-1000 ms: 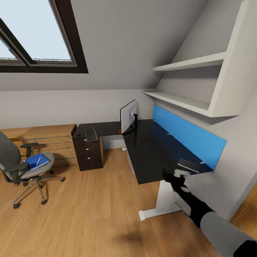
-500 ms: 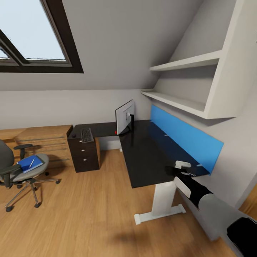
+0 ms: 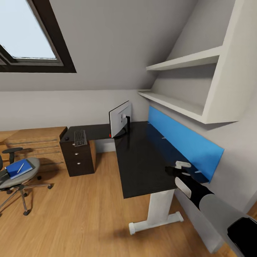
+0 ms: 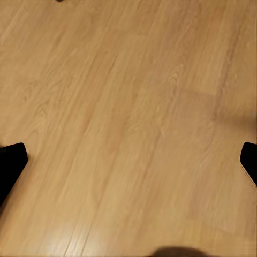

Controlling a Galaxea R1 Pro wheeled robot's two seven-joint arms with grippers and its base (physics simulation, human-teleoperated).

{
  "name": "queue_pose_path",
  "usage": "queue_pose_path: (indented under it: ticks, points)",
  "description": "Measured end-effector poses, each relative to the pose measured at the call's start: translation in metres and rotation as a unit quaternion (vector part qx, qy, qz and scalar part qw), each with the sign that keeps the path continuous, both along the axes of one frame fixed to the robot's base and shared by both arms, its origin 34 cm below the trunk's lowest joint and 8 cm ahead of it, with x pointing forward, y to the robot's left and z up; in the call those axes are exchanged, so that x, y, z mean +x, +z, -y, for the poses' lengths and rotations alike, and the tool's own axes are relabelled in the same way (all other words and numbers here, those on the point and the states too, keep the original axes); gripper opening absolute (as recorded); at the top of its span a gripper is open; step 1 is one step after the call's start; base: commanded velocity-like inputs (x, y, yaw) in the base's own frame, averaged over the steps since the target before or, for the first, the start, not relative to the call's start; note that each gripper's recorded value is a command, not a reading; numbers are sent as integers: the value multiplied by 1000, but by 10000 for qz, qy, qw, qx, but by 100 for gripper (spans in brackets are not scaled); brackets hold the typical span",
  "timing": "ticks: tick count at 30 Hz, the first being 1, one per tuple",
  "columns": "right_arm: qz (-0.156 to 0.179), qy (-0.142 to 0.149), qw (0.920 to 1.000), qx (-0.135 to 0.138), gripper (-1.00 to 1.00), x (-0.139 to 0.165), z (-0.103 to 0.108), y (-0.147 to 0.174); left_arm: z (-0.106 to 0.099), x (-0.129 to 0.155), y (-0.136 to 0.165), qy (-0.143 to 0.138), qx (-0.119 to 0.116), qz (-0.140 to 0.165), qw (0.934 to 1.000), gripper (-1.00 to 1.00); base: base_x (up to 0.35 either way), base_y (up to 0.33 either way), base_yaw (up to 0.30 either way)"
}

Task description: In the bedroom, organize the workspace by keeping the computer under the desk, ensuring the monitor is on the desk, placing the keyboard on the desk next to the monitor, placing the mouse on the desk next to the keyboard, moving the folder from the swivel chair onto the desk next to the mouse, stacking the notebook on top of the folder with the pen on top of the notebook, and positioning the swivel chair next to the desk.

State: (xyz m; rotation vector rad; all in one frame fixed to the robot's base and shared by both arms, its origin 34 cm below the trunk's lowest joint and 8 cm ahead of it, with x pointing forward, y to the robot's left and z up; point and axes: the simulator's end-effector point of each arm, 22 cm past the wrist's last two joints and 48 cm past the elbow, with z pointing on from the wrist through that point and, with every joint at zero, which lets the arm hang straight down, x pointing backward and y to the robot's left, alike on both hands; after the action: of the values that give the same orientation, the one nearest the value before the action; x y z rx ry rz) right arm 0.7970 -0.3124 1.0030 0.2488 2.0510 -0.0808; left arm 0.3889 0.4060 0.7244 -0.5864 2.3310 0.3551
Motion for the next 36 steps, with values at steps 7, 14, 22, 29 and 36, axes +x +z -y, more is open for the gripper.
queue_pose_path:
  ticks: [7,14,22,29,36]
  points:
    - [157,318,9994,57,100,3,-8,-1,-6,-1,1,88,11,13,10000,100,320,-5,0]
    - [342,699,9969,75,100,-3,-4,-19,-12,-1,3,123,41,26,9999,100,322,-1,0]
    - [453,703,9965,36,100,-5,1,-20,-38,-3,9,323,88,119,9994,100,322,0,0]
    - [435,664,9968,15,100,-6,5,-22,-42,4,13,331,-124,332,9988,100,321,0,0]
    - [243,289,9992,-143,100,-11,28,-30,-56,17,27,358,-242,656,9969,100,192,0,0]
